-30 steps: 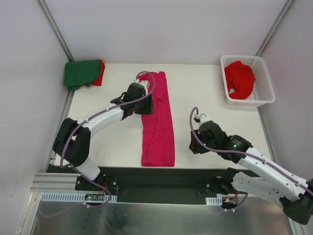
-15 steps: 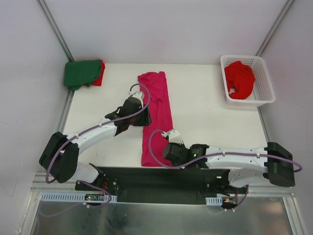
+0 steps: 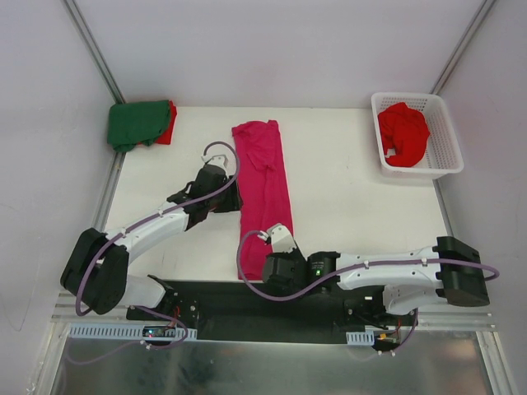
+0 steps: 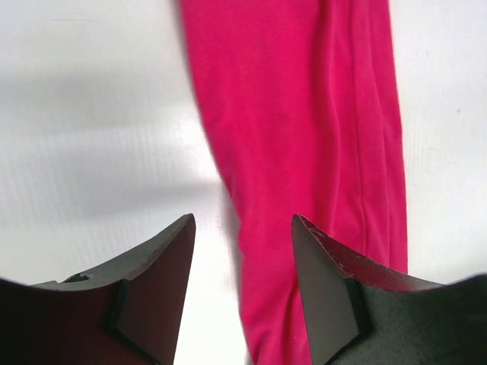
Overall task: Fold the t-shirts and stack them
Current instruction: Rotate the tshirt 90 degrees
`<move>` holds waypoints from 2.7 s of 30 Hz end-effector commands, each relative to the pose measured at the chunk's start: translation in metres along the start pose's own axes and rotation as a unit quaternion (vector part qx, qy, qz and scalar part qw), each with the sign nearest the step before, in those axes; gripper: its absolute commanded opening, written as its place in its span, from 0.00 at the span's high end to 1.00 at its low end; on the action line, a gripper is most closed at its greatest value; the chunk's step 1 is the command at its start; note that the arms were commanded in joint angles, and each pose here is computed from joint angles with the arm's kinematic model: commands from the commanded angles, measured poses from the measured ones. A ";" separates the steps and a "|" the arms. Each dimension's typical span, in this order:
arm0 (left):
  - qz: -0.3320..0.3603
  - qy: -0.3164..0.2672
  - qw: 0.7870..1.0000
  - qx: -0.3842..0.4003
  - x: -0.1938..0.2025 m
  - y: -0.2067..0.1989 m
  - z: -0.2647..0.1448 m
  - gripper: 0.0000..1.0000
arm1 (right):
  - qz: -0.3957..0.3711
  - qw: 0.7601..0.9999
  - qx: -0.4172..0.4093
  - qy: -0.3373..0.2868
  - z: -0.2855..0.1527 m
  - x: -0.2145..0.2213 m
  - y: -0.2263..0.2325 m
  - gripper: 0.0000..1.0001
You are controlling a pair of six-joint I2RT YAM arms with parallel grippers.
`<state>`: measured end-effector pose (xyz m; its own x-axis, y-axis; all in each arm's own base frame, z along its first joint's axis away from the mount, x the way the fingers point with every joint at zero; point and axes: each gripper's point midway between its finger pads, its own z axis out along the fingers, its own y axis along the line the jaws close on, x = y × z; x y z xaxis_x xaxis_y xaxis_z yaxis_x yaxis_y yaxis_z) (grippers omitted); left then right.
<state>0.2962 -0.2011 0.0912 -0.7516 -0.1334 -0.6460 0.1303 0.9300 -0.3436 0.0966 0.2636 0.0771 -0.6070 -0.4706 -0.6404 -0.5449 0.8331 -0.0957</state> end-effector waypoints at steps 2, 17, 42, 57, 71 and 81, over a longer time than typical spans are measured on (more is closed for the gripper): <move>-0.013 -0.028 1.000 0.000 -0.015 0.011 -0.008 0.46 | -0.019 0.999 -0.023 -0.033 -0.010 -0.027 0.026 0.56; -0.015 -0.026 1.000 -0.003 -0.011 0.017 -0.010 0.46 | -0.019 1.000 -0.012 -0.011 0.015 -0.015 0.041 0.57; -0.013 -0.024 1.000 -0.003 -0.010 0.022 -0.011 0.47 | 0.012 0.999 0.025 0.019 0.052 0.009 0.021 0.61; 0.001 -0.025 1.000 0.007 -0.028 0.012 -0.003 0.47 | 0.014 0.999 0.017 0.031 0.056 0.016 0.024 0.99; 0.076 -0.042 0.992 0.091 -0.131 -0.057 0.096 0.54 | 0.023 0.999 0.007 0.027 0.044 0.010 0.023 0.99; 0.052 -0.031 0.993 0.100 -0.153 -0.048 0.150 1.00 | 0.025 0.999 0.007 0.025 0.036 0.003 0.022 0.99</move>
<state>0.4823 -0.2738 0.0914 -0.7078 -0.0447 -0.7050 0.3156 0.8729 -0.3722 0.1042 0.2887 0.0319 -0.6517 -0.4725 -0.5933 -0.5212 0.8473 -0.1022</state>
